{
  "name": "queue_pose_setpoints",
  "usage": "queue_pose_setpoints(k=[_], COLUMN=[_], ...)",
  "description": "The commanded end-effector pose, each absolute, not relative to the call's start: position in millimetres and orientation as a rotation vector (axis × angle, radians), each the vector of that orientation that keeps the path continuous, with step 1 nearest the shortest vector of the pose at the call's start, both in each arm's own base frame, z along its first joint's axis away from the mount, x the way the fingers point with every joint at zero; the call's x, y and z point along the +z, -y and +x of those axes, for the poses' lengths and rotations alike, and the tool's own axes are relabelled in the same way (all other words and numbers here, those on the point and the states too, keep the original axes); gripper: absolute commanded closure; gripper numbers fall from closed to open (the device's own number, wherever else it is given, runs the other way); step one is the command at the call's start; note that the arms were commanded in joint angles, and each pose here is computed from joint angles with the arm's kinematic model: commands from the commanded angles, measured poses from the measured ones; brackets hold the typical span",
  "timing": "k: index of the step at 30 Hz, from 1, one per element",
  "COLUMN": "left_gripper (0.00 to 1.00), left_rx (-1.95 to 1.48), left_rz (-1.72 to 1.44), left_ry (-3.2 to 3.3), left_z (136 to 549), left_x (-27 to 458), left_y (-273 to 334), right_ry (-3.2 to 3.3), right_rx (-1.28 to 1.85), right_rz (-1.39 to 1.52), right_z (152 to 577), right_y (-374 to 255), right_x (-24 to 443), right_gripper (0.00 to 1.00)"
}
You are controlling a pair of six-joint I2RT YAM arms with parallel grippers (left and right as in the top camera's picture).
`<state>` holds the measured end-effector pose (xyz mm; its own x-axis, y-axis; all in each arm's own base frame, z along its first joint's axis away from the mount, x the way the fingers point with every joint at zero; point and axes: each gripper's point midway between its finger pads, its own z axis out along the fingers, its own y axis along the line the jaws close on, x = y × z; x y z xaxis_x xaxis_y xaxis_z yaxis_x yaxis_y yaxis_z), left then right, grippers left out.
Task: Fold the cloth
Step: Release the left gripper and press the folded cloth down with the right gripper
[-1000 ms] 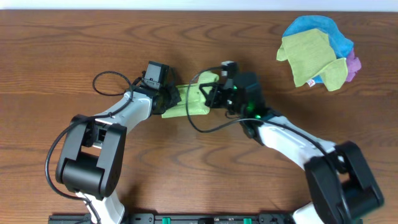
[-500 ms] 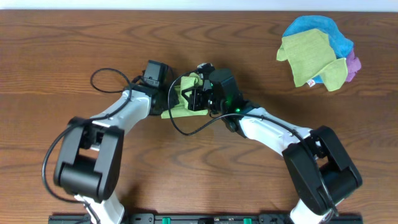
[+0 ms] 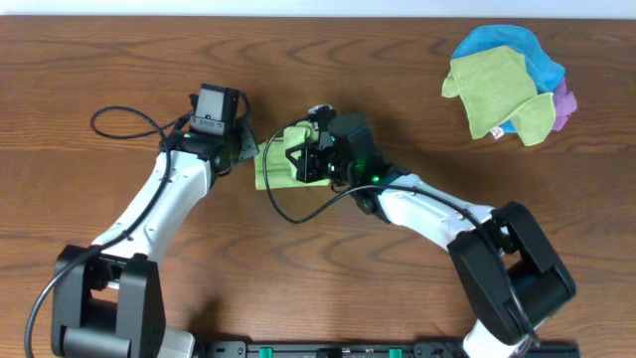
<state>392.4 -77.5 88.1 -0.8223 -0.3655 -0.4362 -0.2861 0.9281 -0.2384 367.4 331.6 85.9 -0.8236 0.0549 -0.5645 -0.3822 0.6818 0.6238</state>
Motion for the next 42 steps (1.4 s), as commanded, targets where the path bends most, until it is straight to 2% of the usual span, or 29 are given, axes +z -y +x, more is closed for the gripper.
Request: queue_pose_setpoints(k=[1, 10, 23, 24, 26, 27, 30, 33, 40, 41, 42], left_gripper=[0.95, 0.94, 0.95, 0.95, 0.95, 0.94, 0.94, 0.94, 0.94, 0.94, 0.88], left_rx=[-0.179, -0.171, -0.172, -0.172, -0.173, -0.172, -0.173, -0.159, -0.14, -0.14, -0.139], left_rz=[-0.472, -0.496, -0.496, -0.495, -0.495, -0.495, -0.501, -0.523, -0.586, -0.592, -0.599], left_ry=[-2.555, -2.556, -2.562, -2.561, -2.555, -2.551, -2.536, -2.514, -2.46, -2.453, -2.445], left_z=[397, 394, 387, 387, 387, 387, 387, 388, 389, 389, 388], left_x=[104, 107, 113, 114, 116, 118, 123, 128, 142, 144, 147], left_y=[64, 56, 55, 55, 55, 55, 52, 43, 17, 15, 13], right_ry=[-2.361, -2.392, -2.314, -2.311, -2.307, -2.305, -2.304, -2.316, -2.323, -2.324, -2.319], right_rx=[1.029, 1.033, 1.028, 1.029, 1.033, 1.045, 1.107, 1.159, 1.239, 1.232, 1.221], right_rz=[-0.304, -0.341, -0.325, -0.327, -0.333, -0.34, -0.398, -0.435, -0.483, -0.474, -0.468], right_z=[362, 351, 379, 380, 380, 379, 370, 361, 350, 352, 354], right_y=[-343, -356, -376, -377, -379, -381, -387, -391, -395, -392, -389], right_x=[71, 53, 66, 67, 68, 69, 73, 73, 78, 81, 84], right_gripper=[0.99, 0.99, 0.99, 0.95, 0.7, 0.63, 0.53, 0.48, 0.46, 0.47, 0.46])
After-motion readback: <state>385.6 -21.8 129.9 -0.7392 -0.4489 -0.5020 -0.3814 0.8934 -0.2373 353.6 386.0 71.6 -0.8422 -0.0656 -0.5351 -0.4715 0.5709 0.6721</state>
